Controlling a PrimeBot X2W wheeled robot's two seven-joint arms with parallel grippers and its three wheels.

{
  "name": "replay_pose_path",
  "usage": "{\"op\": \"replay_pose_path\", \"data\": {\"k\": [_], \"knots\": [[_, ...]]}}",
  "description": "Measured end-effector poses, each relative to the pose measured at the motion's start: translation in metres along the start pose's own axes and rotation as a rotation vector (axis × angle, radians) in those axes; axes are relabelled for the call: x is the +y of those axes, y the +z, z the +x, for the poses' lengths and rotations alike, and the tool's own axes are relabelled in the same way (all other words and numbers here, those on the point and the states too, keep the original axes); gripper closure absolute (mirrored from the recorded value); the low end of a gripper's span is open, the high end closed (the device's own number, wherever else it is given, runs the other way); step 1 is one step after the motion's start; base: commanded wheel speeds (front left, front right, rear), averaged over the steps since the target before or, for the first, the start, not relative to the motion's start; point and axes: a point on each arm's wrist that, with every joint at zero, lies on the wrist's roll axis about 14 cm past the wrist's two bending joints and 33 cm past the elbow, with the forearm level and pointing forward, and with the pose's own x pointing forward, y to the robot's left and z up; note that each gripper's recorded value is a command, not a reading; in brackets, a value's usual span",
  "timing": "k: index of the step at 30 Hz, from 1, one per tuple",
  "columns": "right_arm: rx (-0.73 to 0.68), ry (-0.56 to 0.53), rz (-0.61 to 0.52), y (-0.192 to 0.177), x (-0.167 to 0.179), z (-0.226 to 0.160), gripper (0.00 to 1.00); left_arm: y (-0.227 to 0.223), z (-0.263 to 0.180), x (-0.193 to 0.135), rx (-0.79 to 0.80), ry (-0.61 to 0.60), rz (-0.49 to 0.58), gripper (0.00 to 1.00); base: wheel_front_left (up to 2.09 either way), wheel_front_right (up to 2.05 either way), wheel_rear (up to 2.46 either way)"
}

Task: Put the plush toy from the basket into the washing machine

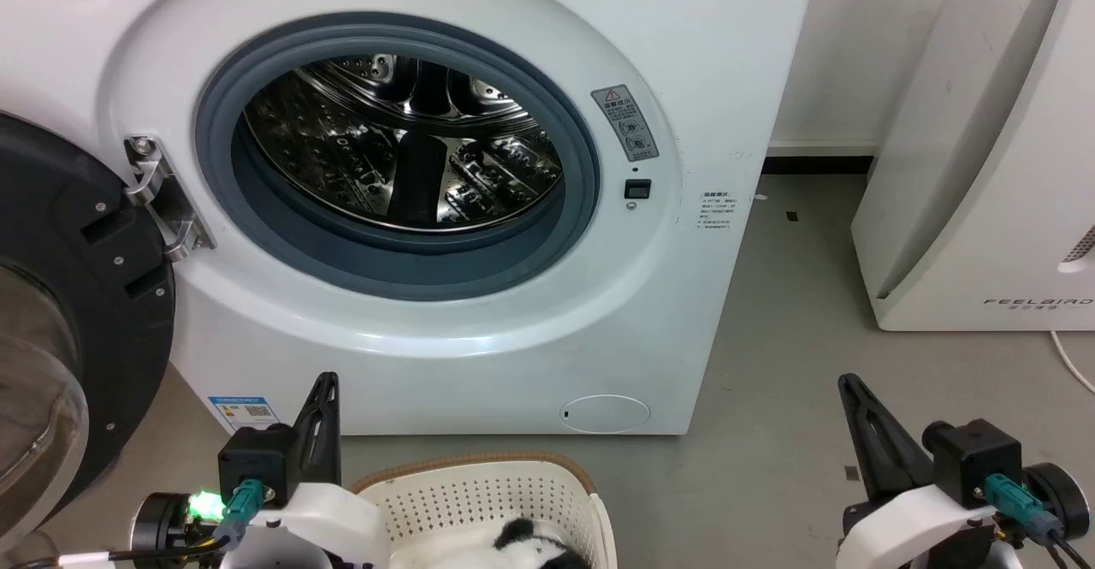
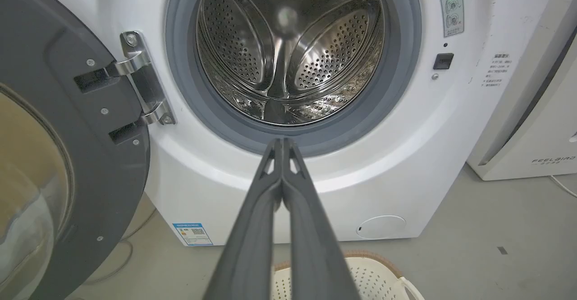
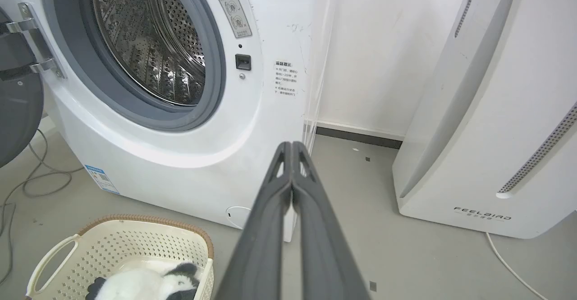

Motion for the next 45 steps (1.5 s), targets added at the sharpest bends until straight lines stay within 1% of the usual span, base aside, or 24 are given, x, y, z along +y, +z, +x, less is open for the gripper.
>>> {"op": "replay_pose_path", "data": {"k": [28, 29, 45], "knots": [[0.000, 0.000, 0.000, 0.0000, 0.0001, 0.0000, 1.00, 0.0000, 0.0000, 0.0001, 0.000, 0.000, 0.000, 1.00, 0.00, 0.00, 0.00], [0.000, 0.000, 0.000, 0.0000, 0.0001, 0.0000, 0.00, -0.0001, 0.0000, 0.0001, 0.000, 0.000, 0.000, 0.00, 0.00, 0.00, 0.00], [-0.012, -0.008, 0.012, 0.0007, -0.0029, -0.0001, 0.00, -0.0004, 0.0007, -0.0047, -0.008, -0.008, -0.003, 0.00, 0.00, 0.00, 0.00]]}}
